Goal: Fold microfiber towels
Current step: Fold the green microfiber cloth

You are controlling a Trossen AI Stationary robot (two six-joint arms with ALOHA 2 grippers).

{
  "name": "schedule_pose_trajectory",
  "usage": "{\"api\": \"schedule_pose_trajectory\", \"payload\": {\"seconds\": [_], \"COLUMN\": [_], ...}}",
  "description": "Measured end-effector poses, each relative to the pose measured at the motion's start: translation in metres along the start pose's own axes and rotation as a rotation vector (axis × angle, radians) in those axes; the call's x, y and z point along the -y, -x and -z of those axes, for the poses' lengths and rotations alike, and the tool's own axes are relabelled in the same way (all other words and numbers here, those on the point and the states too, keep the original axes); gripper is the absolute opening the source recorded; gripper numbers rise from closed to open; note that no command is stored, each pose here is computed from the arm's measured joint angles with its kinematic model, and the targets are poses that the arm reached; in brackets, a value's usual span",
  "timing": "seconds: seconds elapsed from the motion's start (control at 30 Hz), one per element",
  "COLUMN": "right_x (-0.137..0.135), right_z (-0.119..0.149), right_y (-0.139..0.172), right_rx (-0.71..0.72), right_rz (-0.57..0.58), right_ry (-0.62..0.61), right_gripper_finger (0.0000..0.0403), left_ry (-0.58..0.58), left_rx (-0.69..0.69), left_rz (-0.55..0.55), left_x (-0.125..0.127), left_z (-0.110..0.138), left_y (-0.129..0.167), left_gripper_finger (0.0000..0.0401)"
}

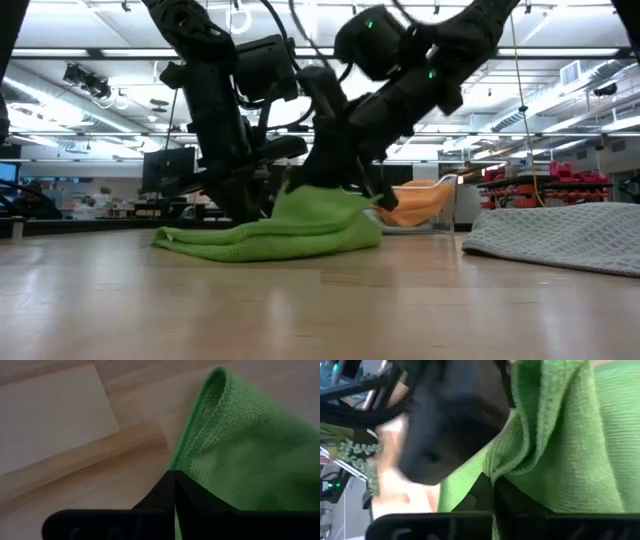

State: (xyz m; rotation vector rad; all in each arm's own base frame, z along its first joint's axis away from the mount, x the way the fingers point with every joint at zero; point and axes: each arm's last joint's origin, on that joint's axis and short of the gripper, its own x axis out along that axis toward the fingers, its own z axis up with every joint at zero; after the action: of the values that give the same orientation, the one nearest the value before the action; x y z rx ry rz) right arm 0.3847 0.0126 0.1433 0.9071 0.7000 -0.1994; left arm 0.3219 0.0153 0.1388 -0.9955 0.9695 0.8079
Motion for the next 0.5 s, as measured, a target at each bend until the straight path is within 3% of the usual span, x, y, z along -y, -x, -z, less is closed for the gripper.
{"api": "schedule_pose_trajectory", "payload": {"seconds": [0.23, 0.5], "right_x": [-0.004, 0.002], "right_z": [-0.001, -0.010], "right_y": [-0.003, 0.003], "right_rx": [0.033, 0.039], "right_rz": [-0.048, -0.014], "right_ry": [0.073, 0.127], "right_gripper_finger": [0.0022, 0.0063], "left_ry": [-0.001, -0.002], "left_rx": [0.000, 0.000], "left_rz": [0.002, 0.001], "left_x": [0.000, 0.000], "left_z": [0.000, 0.000], "left_y": [0.000, 0.001], "left_gripper_finger": [0.0015, 0.0007]}}
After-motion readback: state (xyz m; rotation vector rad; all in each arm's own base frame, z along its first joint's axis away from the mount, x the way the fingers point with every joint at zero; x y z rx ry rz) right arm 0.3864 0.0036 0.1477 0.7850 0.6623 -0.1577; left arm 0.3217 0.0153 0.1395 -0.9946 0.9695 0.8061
